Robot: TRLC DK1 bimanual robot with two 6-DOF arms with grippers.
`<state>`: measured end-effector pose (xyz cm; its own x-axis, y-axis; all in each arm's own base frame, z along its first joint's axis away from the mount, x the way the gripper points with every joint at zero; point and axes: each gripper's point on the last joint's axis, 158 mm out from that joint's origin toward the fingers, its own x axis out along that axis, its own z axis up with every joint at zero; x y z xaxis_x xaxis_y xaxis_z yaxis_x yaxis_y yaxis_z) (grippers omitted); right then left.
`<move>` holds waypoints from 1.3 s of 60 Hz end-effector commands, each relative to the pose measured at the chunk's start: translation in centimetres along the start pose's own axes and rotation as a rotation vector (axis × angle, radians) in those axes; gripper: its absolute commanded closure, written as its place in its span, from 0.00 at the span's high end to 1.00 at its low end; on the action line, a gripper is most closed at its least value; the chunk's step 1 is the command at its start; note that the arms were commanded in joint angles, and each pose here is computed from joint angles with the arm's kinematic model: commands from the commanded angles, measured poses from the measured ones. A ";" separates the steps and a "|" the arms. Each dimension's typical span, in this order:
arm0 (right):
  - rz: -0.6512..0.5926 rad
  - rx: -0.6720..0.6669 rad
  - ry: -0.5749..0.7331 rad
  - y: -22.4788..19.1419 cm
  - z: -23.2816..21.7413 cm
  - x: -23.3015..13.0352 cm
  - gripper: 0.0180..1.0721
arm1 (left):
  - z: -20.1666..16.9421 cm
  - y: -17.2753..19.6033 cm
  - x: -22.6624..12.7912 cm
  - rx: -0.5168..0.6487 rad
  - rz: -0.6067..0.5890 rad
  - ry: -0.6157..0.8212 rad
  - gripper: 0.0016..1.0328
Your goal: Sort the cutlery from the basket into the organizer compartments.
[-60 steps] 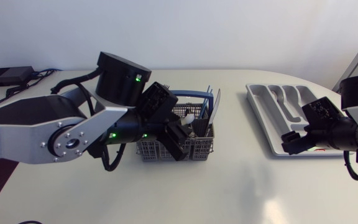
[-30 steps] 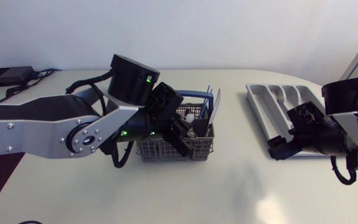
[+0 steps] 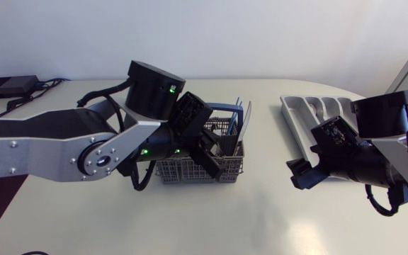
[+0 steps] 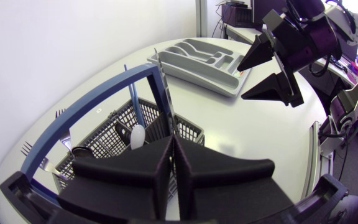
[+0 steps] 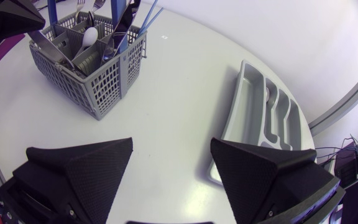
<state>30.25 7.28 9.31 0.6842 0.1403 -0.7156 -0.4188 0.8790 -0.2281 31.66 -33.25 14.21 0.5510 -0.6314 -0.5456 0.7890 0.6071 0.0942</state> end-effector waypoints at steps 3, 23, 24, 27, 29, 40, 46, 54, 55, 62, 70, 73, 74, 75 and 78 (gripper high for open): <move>0.009 0.012 0.052 0.7 -1.9 0.8 0.86 | 1.1 0.0 0.1 -0.024 0.005 -0.015 0.03; 0.011 0.005 0.056 1.1 -2.3 1.0 0.86 | -0.3 -0.3 0.0 -0.016 0.000 0.011 0.31; 0.011 0.003 0.057 1.1 -2.4 1.0 0.86 | -0.6 -0.3 -0.1 -0.016 -0.001 0.015 0.32; 0.012 0.001 0.060 1.2 -2.5 1.2 0.86 | -1.1 -0.2 -0.1 -0.016 -0.001 0.023 0.34; 0.012 0.001 0.062 1.2 -2.6 1.2 0.86 | -1.5 -0.2 0.0 -0.017 -0.001 0.031 0.36; 0.013 0.001 0.066 1.3 -2.8 1.6 0.86 | -4.1 -0.9 0.8 -0.018 -0.013 0.065 0.39; 0.015 0.000 0.067 1.4 -2.9 1.8 0.86 | -5.2 -1.3 1.6 -0.018 -0.019 0.067 0.39; 0.018 -0.001 0.069 1.5 -2.9 1.9 0.86 | -4.5 -1.2 1.9 -0.021 -0.015 0.039 0.39; 0.018 -0.001 0.069 1.5 -2.9 1.9 0.86 | -4.4 -1.3 2.1 -0.020 -0.016 0.037 0.39; 0.018 0.001 0.069 1.6 -3.0 2.1 0.86 | -4.2 -1.3 2.7 -0.022 -0.015 0.022 0.38; 0.018 0.001 0.069 1.6 -3.1 2.3 0.86 | -4.2 -1.2 3.5 -0.020 -0.015 0.023 0.38; 0.018 0.001 0.069 1.6 -3.1 2.4 0.86 | -4.1 -1.2 3.7 -0.022 -0.015 0.019 0.38; 0.018 0.001 0.069 1.6 -3.1 2.4 0.86 | -4.1 -1.2 3.7 -0.022 -0.014 0.017 0.38; 0.018 0.001 0.069 1.6 -3.1 2.4 0.86 | -4.0 -1.2 3.8 -0.021 -0.014 0.012 0.38; 0.018 0.001 0.069 1.6 -3.1 2.5 0.86 | -3.8 -1.0 3.8 -0.023 -0.010 0.004 0.36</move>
<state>29.95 7.65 6.34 0.6524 0.1301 -0.7466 -0.4374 0.8692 -0.2308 31.57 -33.84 8.65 0.5367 -0.6267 -0.5650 0.7960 0.5982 0.0927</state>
